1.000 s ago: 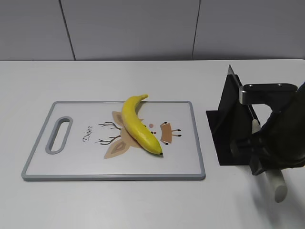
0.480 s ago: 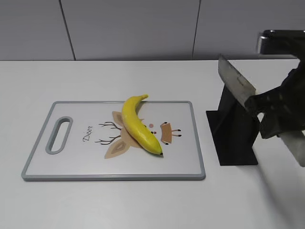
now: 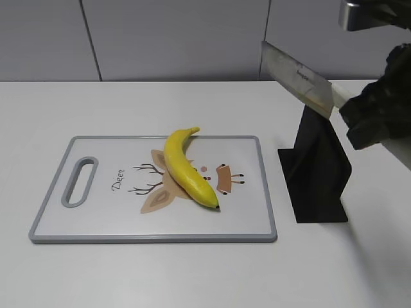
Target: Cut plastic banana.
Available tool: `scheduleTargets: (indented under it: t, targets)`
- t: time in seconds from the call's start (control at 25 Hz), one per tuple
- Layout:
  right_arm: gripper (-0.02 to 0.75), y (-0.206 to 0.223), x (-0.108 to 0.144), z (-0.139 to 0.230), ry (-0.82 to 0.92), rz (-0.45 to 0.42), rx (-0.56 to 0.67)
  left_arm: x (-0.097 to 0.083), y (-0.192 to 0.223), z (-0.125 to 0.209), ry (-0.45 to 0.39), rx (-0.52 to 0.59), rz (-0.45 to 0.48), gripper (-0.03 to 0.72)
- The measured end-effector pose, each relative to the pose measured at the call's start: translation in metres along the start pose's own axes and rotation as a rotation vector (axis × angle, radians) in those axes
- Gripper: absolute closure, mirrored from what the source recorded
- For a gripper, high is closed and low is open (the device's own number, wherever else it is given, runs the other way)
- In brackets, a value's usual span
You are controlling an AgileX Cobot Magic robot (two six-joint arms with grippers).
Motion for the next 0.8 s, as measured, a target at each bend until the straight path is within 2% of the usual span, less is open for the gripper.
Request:
scheduleTargets:
  t: [0.16, 0.24, 0.48, 0.68, 0.8]
  targets:
    - [0.561, -0.001, 0.001, -0.001, -0.166, -0.003, -0.005, 0.003, 0.005, -0.009, -0.007, 0.029, 0.008, 0.115]
    - [0.561, -0.001, 0.003, -0.001, -0.243, -0.022, -0.004, 0.005, 0.011, -0.018, 0.017, 0.055, 0.019, 0.115]
    - [0.561, 0.011, 0.019, -0.014, -0.415, -0.137, 0.003, 0.011, 0.038, -0.051, 0.115, 0.105, 0.082, 0.115]
    - [0.561, 0.023, 0.024, -0.039, -0.554, -0.148, -0.005, 0.014, 0.065, -0.078, 0.205, 0.111, 0.154, 0.115]
    - [0.561, 0.032, 0.026, -0.053, -0.619, -0.151, -0.005, 0.014, 0.083, -0.095, 0.293, 0.131, 0.204, 0.115]
Point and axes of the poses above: a point on each arm's last joint axis where the gripper is mounted, y pointing out along that axis toward the gripper, x along the wrist's bending axis when the last joint is at zero, z = x × y, the point moved 4 cm from there along y, pointing out along that axis toward the gripper, and after that the axes turned 1 degree about y, right-handed, at the moved point
